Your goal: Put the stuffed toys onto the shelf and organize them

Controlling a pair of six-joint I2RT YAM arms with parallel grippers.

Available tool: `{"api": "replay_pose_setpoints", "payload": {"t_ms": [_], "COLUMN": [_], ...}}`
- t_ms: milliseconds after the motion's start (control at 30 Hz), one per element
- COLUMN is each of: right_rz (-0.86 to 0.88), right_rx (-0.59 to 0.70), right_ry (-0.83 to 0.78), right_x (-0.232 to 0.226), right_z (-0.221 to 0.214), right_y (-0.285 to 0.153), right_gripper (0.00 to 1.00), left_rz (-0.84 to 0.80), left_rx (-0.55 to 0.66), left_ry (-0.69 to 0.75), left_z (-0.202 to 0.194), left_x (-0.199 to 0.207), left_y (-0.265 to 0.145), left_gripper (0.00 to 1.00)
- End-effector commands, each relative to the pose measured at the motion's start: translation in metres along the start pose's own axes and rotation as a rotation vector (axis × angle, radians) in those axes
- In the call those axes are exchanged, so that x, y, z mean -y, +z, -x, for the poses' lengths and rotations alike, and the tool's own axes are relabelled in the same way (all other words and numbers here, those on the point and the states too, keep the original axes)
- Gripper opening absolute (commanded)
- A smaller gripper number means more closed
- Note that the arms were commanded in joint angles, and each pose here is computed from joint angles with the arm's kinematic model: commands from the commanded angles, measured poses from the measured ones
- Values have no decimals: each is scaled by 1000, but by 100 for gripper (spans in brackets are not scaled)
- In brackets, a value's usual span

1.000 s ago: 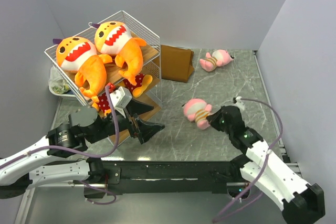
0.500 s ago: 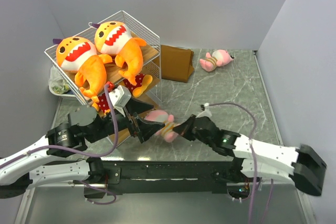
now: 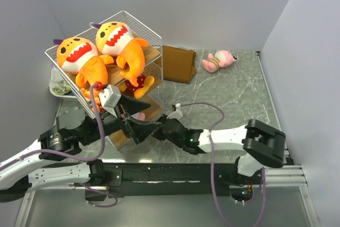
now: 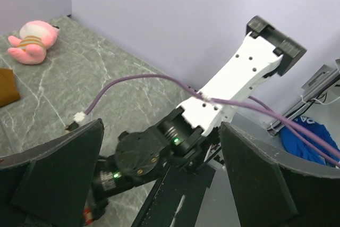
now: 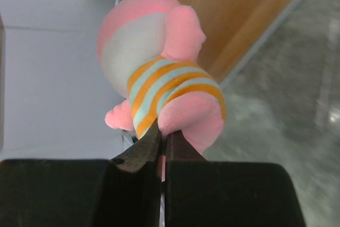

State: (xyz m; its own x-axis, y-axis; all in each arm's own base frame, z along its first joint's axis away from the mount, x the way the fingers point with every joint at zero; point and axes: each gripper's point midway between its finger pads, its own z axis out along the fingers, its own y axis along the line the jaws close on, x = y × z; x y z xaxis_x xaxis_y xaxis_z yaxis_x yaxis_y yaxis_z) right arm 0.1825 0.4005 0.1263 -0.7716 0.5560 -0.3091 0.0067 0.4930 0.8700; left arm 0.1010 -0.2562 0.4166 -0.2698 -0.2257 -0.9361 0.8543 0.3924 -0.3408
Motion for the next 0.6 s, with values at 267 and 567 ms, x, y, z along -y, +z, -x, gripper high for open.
{"api": "replay_pose_setpoints", "payload": {"t_ms": [267, 567], "right_rz": [118, 24], "right_rx": [91, 77], "right_ry": [97, 91], "right_x": [-69, -47], "right_z": [-3, -20], "right_y": [54, 75], "right_gripper": [0, 0], "left_rz": [-37, -36], "left_rx": [82, 89], "left_ry": [-24, -24], "left_z": [28, 31], "left_x": [11, 11], "left_y": [-8, -11], "left_gripper": [96, 97]}}
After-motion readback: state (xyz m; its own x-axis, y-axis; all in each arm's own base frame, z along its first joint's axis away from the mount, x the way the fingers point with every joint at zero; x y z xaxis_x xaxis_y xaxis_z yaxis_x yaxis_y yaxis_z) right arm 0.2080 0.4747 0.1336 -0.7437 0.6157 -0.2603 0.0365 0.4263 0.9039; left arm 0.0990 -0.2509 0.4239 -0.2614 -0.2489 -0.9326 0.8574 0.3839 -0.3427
